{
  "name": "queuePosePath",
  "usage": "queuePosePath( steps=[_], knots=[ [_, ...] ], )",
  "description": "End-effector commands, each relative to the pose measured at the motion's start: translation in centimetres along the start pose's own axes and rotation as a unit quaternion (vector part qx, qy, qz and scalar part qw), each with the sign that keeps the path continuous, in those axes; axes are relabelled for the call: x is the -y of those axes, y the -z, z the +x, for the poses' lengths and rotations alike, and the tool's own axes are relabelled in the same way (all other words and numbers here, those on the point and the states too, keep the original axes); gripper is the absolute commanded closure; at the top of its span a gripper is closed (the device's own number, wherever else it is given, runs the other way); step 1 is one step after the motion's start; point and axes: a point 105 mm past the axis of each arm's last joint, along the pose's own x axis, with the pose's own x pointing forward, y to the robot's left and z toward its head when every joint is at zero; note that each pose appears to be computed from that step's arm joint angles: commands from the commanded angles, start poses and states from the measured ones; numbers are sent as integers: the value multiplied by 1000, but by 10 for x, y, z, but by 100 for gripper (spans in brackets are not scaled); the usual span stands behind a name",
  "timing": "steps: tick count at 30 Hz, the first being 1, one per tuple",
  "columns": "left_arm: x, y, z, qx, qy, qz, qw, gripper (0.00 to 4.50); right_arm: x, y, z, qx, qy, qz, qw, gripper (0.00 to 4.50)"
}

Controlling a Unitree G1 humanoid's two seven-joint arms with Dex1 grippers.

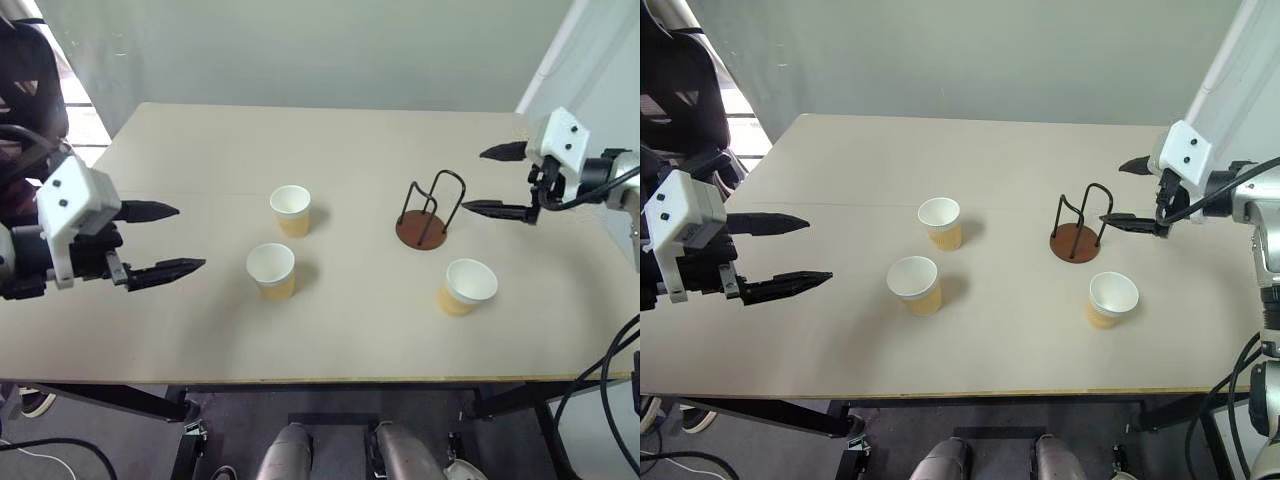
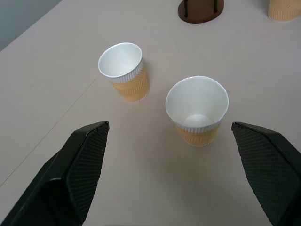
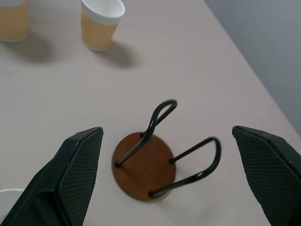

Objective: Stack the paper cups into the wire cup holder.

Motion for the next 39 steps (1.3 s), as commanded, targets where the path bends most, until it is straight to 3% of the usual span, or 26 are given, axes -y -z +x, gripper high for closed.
queuePosePath(
  steps=[1,8,14,20,33,36,39],
  knots=[
    [-3,-9,-4,5,-6,22,1000,3,5,-19,-12,32,17,-14,999,0],
    [-3,-10,-4,4,-6,23,1000,3,18,-1,-8,-7,64,7,998,0],
    [-1,-8,-3,4,-6,20,1000,3,38,34,8,-37,146,119,981,0],
    [-1,-8,-4,2,-9,21,1000,3,32,52,31,-61,162,192,966,0],
    [1,-6,-6,-4,-12,21,1000,3,32,64,57,-52,185,256,947,0],
    [2,-7,-7,-4,-13,21,1000,0,37,65,61,-49,198,261,943,61],
    [2,-6,-7,-4,-13,20,1000,0,37,65,64,-48,197,260,944,169]
  ],
)
